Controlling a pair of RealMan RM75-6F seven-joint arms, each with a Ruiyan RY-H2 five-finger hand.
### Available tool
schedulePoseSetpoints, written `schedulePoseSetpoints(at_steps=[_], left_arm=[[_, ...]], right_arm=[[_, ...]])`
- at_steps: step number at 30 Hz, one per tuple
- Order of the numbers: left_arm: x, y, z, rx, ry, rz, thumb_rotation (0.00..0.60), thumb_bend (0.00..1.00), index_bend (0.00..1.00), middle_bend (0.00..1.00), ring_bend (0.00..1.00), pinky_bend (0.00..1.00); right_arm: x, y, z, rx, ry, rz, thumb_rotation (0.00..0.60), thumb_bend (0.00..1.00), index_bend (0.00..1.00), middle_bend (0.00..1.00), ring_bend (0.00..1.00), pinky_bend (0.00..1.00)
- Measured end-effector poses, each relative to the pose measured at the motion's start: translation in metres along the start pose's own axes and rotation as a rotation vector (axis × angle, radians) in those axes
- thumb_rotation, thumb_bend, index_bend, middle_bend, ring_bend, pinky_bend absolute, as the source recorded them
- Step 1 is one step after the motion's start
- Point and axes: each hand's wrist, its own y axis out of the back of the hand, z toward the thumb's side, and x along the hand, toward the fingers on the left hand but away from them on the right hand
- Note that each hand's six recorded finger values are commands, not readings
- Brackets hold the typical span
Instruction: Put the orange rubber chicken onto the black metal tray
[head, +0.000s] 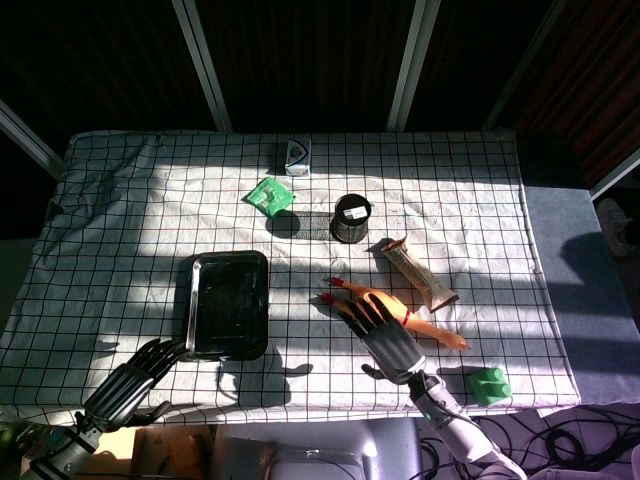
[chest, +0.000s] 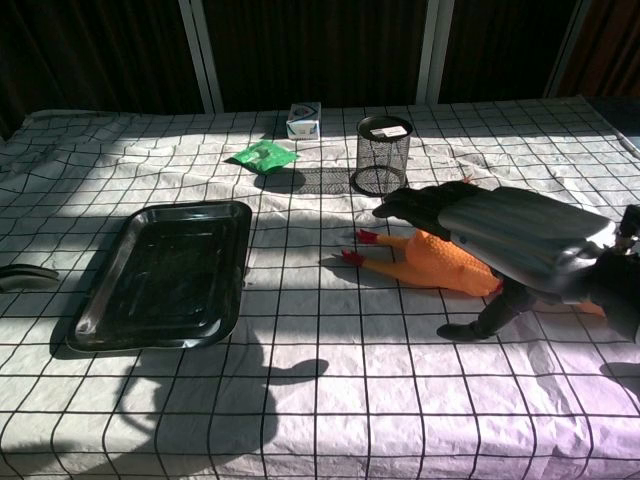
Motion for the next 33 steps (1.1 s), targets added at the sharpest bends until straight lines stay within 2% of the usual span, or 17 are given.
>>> schedulePoseSetpoints(at_steps=[8,12,15,22,27,33], left_arm=[[-0.005,0.006,-0.006,-0.003,0.014,0.022,0.600,0.38,0.00,0.00,0.00,0.00],[-0.007,0.012,-0.008,0.003,0.026,0.052,0.600,0.38,0.00,0.00,0.00,0.00],[-0.009,0.014,-0.008,-0.003,0.026,0.064,0.600,0.38,0.00,0.00,0.00,0.00],[-0.008,0.017,-0.008,-0.022,0.002,0.086,0.600,0.38,0.00,0.00,0.00,0.00],[-0.006,0.018,-0.006,-0.040,-0.016,0.098,0.600,0.38,0.00,0.00,0.00,0.00],[-0.006,0.020,-0.008,-0.047,-0.025,0.115,0.600,0.37,0.00,0.00,0.00,0.00]], right_arm=[[0.007,-0.001,-0.015,0.032,-0.065,0.002,0.600,0.12,0.00,0.00,0.00,0.02],[0.021,-0.003,-0.044,0.064,-0.164,0.007,0.600,0.12,0.00,0.00,0.00,0.02],[0.030,-0.011,-0.071,0.089,-0.238,0.038,0.600,0.12,0.00,0.00,0.00,0.02],[0.041,-0.029,-0.113,0.078,-0.344,0.087,0.600,0.16,0.04,0.00,0.00,0.02],[0.033,-0.040,-0.128,0.092,-0.375,0.113,0.600,0.22,0.11,0.00,0.00,0.03],[0.013,-0.045,-0.115,0.121,-0.335,0.122,0.600,0.26,0.22,0.00,0.00,0.03]])
